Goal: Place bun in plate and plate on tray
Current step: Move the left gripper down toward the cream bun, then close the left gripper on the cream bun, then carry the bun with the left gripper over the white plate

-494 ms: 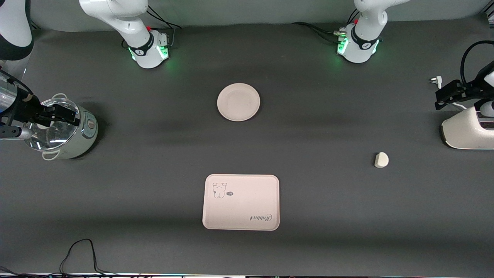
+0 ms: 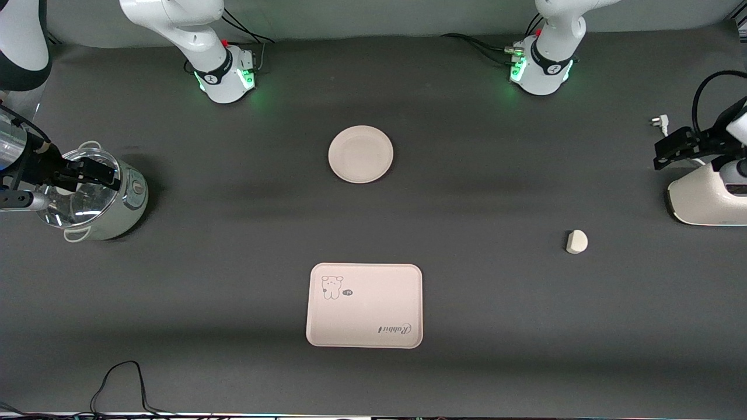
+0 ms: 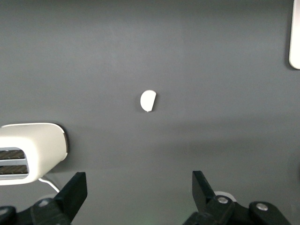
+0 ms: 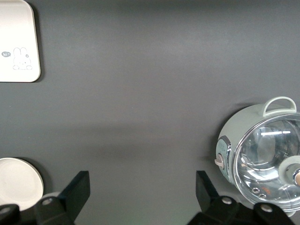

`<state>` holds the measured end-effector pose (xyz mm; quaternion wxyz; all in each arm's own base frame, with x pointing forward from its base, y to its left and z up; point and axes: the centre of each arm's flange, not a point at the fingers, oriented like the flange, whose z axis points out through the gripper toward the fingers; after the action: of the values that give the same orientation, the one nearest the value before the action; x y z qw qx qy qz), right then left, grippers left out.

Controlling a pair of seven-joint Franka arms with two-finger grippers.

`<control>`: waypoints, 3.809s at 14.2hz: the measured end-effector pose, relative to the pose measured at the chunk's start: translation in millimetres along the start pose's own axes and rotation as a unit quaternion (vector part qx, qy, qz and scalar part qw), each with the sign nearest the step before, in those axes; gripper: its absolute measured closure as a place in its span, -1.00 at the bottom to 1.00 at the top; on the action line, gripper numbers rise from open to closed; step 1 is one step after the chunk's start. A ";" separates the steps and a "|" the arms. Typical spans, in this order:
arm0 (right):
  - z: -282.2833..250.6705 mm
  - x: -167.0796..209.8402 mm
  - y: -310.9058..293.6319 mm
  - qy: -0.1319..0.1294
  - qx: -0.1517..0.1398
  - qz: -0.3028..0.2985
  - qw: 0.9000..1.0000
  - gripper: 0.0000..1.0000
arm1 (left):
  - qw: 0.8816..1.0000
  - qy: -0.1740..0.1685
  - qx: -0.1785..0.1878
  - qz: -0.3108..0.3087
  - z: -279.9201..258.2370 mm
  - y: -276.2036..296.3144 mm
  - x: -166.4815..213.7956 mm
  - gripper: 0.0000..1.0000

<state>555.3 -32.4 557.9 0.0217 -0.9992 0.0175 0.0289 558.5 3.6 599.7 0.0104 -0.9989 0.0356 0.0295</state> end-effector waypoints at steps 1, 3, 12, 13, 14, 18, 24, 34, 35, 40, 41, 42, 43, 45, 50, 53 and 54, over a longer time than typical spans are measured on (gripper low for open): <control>0.0 0.0 -0.1 0.000 0.000 0.000 1.000 -1.00 | 1.000 -0.013 -0.003 0.000 16.8 -1.3 5.0 -1.00; 0.0 0.0 -0.4 0.000 0.000 0.000 1.000 -1.00 | 1.000 -0.021 -0.002 0.003 59.2 -2.8 17.9 -1.00; 6.3 0.5 -13.6 -0.007 -0.001 -0.012 1.000 -1.00 | 1.000 0.014 -0.020 0.004 283.6 -12.4 38.1 -1.00; 9.6 0.3 -17.4 -0.010 -0.001 -0.015 1.000 -1.00 | 1.000 0.014 -0.026 0.000 305.1 -16.6 39.8 -1.00; 13.6 -0.1 -19.3 -0.015 -0.001 -0.017 1.000 -1.00 | 0.999 0.018 -0.030 -0.002 325.3 -18.5 40.0 -1.00; 26.0 -1.9 -18.0 -0.028 -0.001 -0.016 0.999 -1.00 | 0.999 0.040 -0.036 -0.002 380.9 -19.8 35.8 -0.99; 42.1 -4.3 -17.2 -0.044 0.003 -0.011 0.999 -1.00 | 0.999 0.039 -0.035 -0.001 400.4 -25.2 34.7 -0.29; 158.6 22.3 -3.7 -0.142 0.159 0.082 0.974 -1.00 | 0.999 0.029 -0.035 0.005 390.8 -12.7 36.4 0.47; 170.6 24.5 3.1 -0.150 0.177 0.099 0.968 -1.00 | 0.999 0.014 -0.032 0.003 375.1 1.9 36.4 0.47; 204.5 23.5 -5.5 -0.160 0.271 0.151 0.937 -1.00 | 0.999 -0.031 0.012 -0.031 248.7 182.1 -1.6 0.58; 207.8 23.4 -9.6 -0.158 0.280 0.156 0.934 -1.00 | 0.999 -0.030 0.008 -0.042 231.2 223.7 -18.5 0.58; 211.6 23.0 -14.0 -0.155 0.282 0.157 0.934 -1.00 | 0.998 -0.027 -0.001 -0.049 218.2 264.1 -36.7 0.63; 217.4 21.8 -18.1 -0.153 0.280 0.159 0.934 -1.00 | 0.998 -0.025 -0.009 -0.053 210.2 301.6 -55.8 0.63; 230.3 17.1 -24.1 -0.155 0.277 0.164 0.934 -1.00 | 0.998 -0.019 -0.025 -0.061 204.8 358.9 -87.6 0.72; 244.8 5.7 -30.6 -0.171 0.275 0.163 0.932 -1.00 | 0.993 -0.010 -0.073 -0.096 222.6 466.7 -153.7 0.67; 242.7 1.9 -33.2 -0.171 0.283 0.164 0.929 -1.00 | 0.990 -0.009 -0.080 -0.115 263.3 518.7 -192.5 0.66; 240.0 1.1 -36.9 -0.169 0.287 0.162 0.929 -1.00 | 0.990 0.002 -0.072 -0.119 277.6 530.5 -201.7 0.65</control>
<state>544.0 15.1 320.1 0.3053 -0.9140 0.1828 0.1947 303.5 -504.9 324.8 -0.0584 -0.9942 -0.0855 0.0287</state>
